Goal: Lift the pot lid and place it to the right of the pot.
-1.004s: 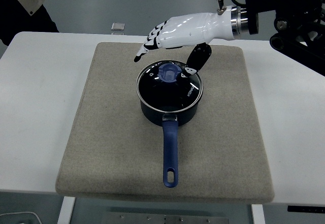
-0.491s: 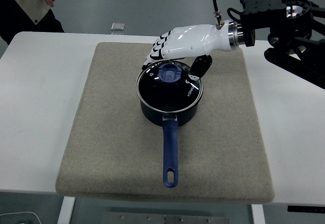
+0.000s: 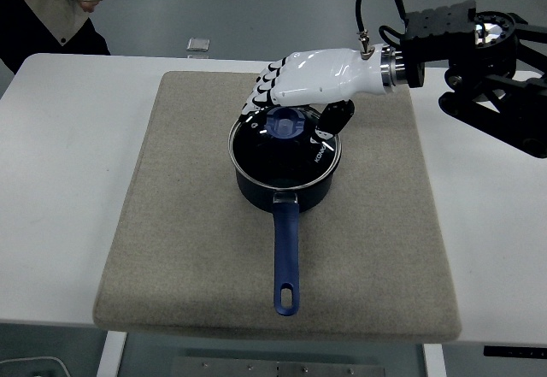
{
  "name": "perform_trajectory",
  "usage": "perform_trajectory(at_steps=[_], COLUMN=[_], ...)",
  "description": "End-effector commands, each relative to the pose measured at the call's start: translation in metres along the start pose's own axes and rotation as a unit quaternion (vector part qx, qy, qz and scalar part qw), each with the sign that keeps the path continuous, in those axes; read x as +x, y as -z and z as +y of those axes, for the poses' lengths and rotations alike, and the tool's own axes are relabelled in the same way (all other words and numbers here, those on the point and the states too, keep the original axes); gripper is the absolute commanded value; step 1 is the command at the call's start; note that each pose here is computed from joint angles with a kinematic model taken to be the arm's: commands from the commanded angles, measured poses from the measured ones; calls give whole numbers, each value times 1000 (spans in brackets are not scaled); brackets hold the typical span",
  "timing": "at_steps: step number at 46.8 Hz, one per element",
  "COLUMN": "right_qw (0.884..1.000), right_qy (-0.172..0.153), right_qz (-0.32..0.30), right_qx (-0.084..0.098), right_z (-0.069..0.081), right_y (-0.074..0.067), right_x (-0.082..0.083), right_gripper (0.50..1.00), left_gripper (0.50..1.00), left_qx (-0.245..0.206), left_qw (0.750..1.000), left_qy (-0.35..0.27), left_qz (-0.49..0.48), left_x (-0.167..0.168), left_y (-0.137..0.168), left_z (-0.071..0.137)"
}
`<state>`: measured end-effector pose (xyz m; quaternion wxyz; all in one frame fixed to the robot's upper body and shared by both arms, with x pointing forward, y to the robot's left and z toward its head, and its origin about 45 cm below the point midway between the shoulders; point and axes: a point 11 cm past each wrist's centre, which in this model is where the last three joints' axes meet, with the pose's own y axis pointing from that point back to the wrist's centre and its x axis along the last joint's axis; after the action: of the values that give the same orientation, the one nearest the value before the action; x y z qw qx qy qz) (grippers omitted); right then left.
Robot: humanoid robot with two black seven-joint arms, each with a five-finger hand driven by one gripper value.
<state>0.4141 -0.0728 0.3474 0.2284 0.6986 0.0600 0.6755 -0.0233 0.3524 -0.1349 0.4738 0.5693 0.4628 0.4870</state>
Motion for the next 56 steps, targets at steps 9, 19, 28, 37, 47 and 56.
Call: perform_trajectory(at_steps=[9,19,28,37,47,56], right_qw=[1000,1000,999,999,999,999], right_qy=[-1,1,3,5,6,8], right_qz=[21,27,38,41,41,46], right_qx=[-2,-3,-8,-9,-9,-9], right_z=[-7,-7,-6,-8,-9,-11], right_y=[-2,-2,-5,-6,-6,-6], right_x=[-6,-7,-10,-13,-17,-19], right_gripper=[905,905,905,905,905,905], left_gripper=[1000,1000,1000,1000,1000,1000], left_qx=[0,0,0,0,0,0], left_qw=[1000,1000,1000,1000,1000,1000], left_qy=[0,0,0,0,0,0], left_qz=[0,0,0,0,0,0], left_x=[0,0,0,0,0,0], left_y=[0,0,0,0,0,0], left_z=[0,0,0,0,0,0])
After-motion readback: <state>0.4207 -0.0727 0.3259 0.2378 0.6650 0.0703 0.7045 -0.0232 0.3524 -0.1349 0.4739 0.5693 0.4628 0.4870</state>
